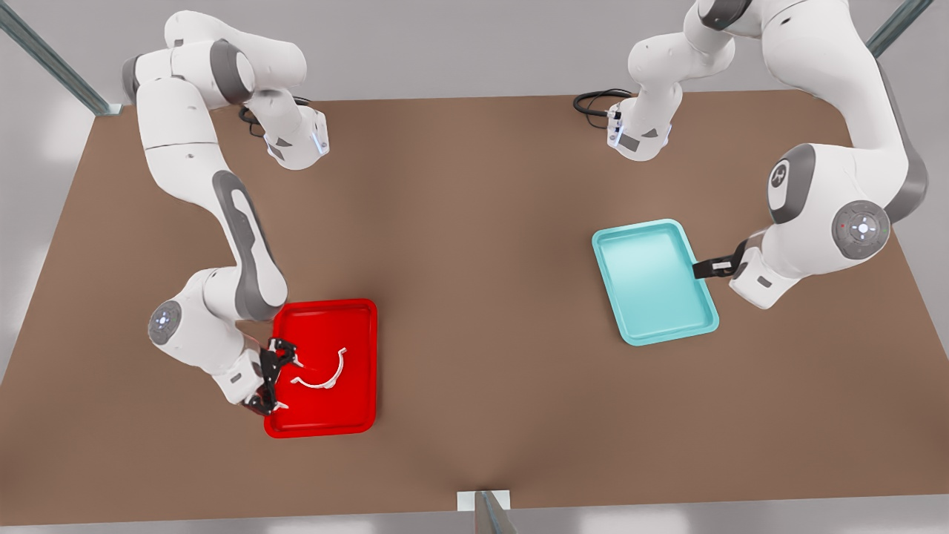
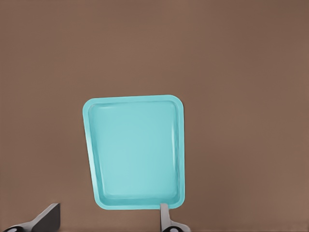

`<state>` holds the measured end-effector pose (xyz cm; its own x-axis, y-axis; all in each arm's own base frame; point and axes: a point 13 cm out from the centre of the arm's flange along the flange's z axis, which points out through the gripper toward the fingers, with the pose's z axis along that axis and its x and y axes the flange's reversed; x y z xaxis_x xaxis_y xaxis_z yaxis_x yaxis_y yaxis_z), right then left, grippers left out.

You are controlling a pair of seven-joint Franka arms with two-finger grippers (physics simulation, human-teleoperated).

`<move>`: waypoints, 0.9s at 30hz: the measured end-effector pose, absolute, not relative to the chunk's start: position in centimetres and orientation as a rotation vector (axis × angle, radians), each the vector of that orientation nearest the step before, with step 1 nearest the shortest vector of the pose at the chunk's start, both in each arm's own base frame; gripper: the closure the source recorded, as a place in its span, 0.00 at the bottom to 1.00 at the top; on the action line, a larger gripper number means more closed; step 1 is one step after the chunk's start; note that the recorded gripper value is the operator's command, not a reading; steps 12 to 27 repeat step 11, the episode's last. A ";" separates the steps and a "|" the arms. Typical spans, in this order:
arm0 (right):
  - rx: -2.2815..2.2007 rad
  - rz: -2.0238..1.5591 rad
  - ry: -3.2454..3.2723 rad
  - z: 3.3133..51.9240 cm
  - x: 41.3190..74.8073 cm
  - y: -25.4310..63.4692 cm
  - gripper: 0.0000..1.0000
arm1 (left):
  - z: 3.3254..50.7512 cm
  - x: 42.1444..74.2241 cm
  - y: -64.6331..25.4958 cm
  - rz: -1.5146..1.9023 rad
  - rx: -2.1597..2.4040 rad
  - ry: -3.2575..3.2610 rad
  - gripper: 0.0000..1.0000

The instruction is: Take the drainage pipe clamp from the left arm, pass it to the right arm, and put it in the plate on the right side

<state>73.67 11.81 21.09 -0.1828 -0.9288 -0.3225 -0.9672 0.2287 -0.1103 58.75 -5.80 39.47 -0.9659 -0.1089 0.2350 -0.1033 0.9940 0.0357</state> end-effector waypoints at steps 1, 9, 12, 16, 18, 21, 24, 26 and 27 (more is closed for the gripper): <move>-1.776 0.160 2.231 23.1 72.9 11.2 0.00 | 39.4 58.7 -5.8 -0.032 0.150 -2.897 0.00; -1.418 0.028 2.698 47.3 62.5 4.1 0.00 | 40.6 58.6 -6.4 -0.018 0.091 -2.901 0.00; -1.288 0.066 2.857 46.8 59.9 2.0 0.00 | 40.5 58.5 -6.3 -0.017 0.086 -2.895 0.00; -1.288 0.066 2.857 46.8 59.9 2.0 0.00 | 40.5 58.5 -6.3 -0.017 0.086 -2.895 0.00; -1.288 0.066 2.857 46.8 59.9 2.0 0.00 | 40.5 58.5 -6.3 -0.017 0.086 -2.895 0.00; -1.288 0.066 2.857 46.8 59.9 2.0 0.00 | 40.5 58.5 -6.3 -0.017 0.086 -2.895 0.00; -1.288 0.066 2.857 46.8 59.9 2.0 0.00 | 40.5 58.5 -6.3 -0.017 0.086 -2.895 0.00; -1.288 0.066 2.857 46.8 59.9 2.0 0.00 | 40.5 58.5 -6.3 -0.017 0.086 -2.895 0.00; -1.288 0.066 2.857 46.8 59.9 2.0 0.00 | 40.5 58.5 -6.3 -0.017 0.086 -2.895 0.00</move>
